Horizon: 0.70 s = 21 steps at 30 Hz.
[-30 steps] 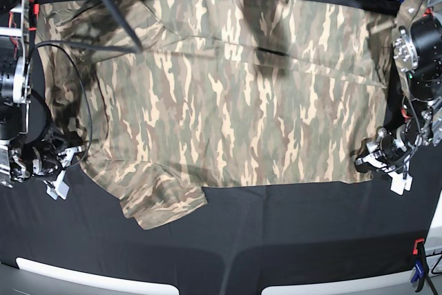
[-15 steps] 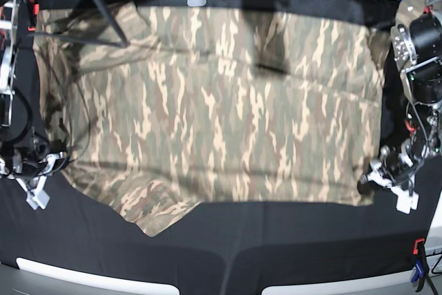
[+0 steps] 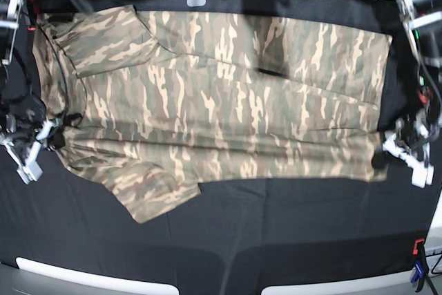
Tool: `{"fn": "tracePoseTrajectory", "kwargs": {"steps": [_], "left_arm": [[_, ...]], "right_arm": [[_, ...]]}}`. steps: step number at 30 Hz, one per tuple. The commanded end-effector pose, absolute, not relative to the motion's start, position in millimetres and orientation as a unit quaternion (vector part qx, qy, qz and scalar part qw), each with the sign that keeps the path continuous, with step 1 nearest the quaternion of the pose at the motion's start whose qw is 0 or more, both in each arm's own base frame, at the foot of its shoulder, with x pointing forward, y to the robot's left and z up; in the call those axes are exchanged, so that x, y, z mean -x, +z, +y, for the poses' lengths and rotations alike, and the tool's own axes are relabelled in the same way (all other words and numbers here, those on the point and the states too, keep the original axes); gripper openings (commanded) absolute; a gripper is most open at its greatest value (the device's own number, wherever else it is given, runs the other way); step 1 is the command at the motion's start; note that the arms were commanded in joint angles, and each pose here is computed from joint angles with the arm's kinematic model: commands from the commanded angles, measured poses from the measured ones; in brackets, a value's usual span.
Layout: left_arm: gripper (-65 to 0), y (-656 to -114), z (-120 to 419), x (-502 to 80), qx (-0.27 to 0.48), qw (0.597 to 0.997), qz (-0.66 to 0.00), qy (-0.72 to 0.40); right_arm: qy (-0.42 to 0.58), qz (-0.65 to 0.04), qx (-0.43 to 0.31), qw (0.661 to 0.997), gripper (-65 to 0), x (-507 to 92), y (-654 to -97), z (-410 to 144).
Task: Layout the t-shirt on the table in an organized manner, then fold the t-shirt properly
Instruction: 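Lift the hem and fold it over toward the collar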
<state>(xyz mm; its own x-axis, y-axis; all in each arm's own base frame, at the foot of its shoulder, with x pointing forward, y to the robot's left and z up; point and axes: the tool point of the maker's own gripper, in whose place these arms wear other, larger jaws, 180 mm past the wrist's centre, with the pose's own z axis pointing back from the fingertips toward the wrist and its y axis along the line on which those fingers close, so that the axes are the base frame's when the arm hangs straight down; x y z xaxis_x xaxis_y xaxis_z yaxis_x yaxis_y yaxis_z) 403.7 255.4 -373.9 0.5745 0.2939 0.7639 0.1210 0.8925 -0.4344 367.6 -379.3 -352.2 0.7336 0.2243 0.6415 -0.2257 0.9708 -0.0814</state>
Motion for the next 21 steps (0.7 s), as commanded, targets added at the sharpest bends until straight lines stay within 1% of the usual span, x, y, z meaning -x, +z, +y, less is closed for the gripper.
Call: {"fn": "tracePoseTrajectory", "kwargs": {"steps": [1, 4, 7, 12, 16, 21], "left_arm": [[-65.0, -343.6, 265.3, -412.2, 0.228, 0.832, -0.504, 0.05], [-65.0, -339.6, 267.5, -390.2, 0.23, 0.825, -0.512, 0.06], [-65.0, -339.5, 269.3, -368.1, 0.216, 0.831, -0.51, 0.048], [-65.0, -339.9, 276.3, -336.7, 0.195, 0.837, -0.509, 0.042], [-65.0, -346.6, 282.2, -314.7, 0.183, 0.845, -0.5, 0.045], [-65.0, -355.4, 289.1, -296.9, 0.181, 0.851, -0.489, 0.06]], "right_arm": [[0.116, -0.368, 0.024, 0.922, -65.0, -370.9, -326.8, -396.9], [0.12, -0.377, 0.04, 0.918, -65.0, -354.8, -317.5, -401.2], [0.126, -0.385, 0.052, 0.913, -65.0, -337.4, -310.0, -401.9], [0.124, -0.394, 0.046, 0.91, -65.0, -305.3, -303.7, -398.8], [0.126, -0.382, 0.056, 0.914, -65.0, -278.6, -305.3, -402.6], [0.103, -0.389, 0.054, 0.914, -65.0, -254.7, -309.8, -400.0]]}}
